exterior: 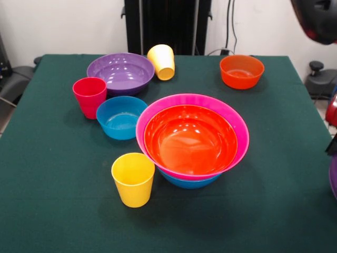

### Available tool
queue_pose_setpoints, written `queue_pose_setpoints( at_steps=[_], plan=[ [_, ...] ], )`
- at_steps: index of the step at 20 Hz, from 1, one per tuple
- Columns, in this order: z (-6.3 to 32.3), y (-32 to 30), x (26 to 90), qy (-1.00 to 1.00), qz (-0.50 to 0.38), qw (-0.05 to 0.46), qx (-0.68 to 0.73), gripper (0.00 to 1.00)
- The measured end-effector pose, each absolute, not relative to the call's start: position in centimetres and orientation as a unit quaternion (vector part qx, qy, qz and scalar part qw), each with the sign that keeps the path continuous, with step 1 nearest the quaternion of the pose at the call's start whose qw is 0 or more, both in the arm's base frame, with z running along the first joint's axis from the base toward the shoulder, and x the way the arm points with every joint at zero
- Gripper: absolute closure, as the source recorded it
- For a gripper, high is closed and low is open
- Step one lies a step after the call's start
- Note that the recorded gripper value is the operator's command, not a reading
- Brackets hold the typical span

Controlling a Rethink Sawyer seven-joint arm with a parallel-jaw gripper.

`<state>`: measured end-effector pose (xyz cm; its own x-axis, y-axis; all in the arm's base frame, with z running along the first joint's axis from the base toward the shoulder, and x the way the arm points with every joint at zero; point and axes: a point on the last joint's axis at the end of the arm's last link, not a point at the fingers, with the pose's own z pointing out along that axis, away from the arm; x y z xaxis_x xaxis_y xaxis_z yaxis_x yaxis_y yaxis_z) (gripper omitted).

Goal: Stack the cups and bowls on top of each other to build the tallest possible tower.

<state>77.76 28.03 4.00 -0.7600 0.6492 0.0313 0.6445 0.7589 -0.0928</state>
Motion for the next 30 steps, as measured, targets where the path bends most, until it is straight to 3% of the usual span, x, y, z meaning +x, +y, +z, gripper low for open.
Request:
queue_pose_setpoints(
  at_steps=[9,30],
  plan=[
    [7.5,28.3,78.4,-0.937,0.045,0.085,-0.334,1.00],
    [18.2,21.5,85.6,-0.936,0.034,0.093,-0.338,1.00]
  ],
)
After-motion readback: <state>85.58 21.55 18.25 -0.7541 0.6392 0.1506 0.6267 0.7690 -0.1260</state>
